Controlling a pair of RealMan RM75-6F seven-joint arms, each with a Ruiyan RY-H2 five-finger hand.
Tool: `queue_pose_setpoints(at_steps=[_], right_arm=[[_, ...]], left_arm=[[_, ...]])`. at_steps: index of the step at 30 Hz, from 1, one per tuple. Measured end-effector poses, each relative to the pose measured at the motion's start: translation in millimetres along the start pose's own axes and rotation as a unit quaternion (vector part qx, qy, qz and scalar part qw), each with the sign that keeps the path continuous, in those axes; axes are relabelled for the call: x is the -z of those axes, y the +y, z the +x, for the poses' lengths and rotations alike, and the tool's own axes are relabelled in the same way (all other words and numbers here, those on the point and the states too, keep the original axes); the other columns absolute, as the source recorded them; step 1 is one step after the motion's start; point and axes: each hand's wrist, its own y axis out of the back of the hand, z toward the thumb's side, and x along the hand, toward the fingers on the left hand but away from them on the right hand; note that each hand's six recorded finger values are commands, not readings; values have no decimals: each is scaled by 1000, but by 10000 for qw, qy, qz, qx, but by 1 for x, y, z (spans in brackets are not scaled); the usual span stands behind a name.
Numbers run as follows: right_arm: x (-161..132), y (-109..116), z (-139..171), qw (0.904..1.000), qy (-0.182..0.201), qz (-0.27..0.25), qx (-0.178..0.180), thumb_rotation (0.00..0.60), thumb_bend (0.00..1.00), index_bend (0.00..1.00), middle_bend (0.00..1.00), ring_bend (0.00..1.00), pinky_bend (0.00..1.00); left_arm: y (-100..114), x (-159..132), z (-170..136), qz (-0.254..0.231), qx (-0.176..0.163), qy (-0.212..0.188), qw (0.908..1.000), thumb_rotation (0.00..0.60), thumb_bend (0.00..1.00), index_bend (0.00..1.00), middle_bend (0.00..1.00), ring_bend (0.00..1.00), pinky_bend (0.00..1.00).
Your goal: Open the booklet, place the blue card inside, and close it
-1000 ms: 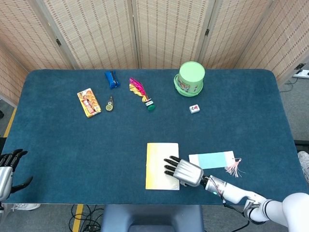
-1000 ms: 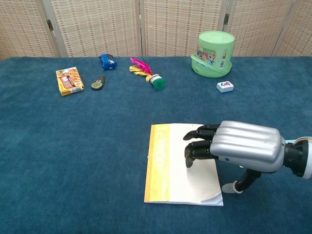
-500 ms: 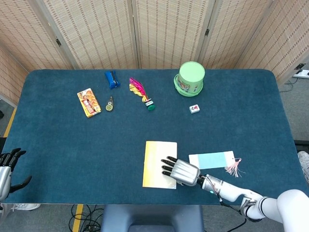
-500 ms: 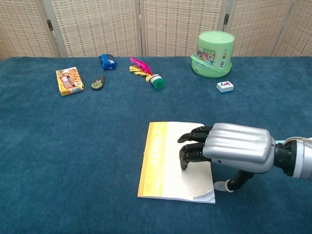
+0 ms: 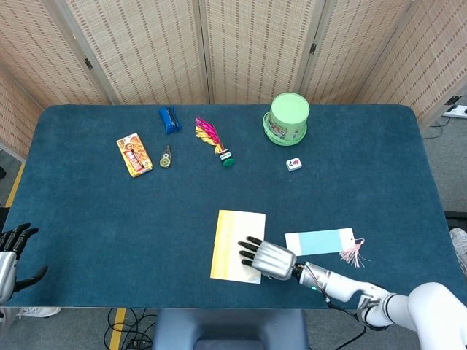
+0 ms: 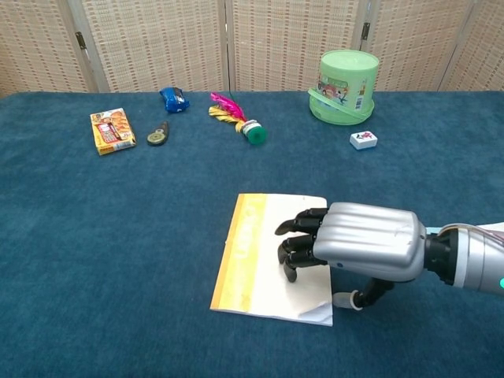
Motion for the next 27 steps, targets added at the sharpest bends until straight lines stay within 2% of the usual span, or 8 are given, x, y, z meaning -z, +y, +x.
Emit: queue_pose_setpoints(at_steps=[8, 20, 27], right_arm=[[0, 3, -2, 10000, 20, 44, 56, 600, 365, 435, 287, 99, 185], [-1, 7, -6, 9998, 14, 69, 179, 600, 379, 460, 306, 99, 185], [2, 12, -10, 9991, -69, 44, 406, 600, 385, 538, 353, 127, 185]], left_arm=[[1, 0, -1, -25, -27, -13, 10000, 600, 221, 223, 163, 193, 194], [3, 2, -1, -61, -49, -18, 10000, 600, 221, 221, 159, 191, 194], [6, 3, -1, -82, -93, -13, 9999, 600, 221, 221, 159, 191, 194]])
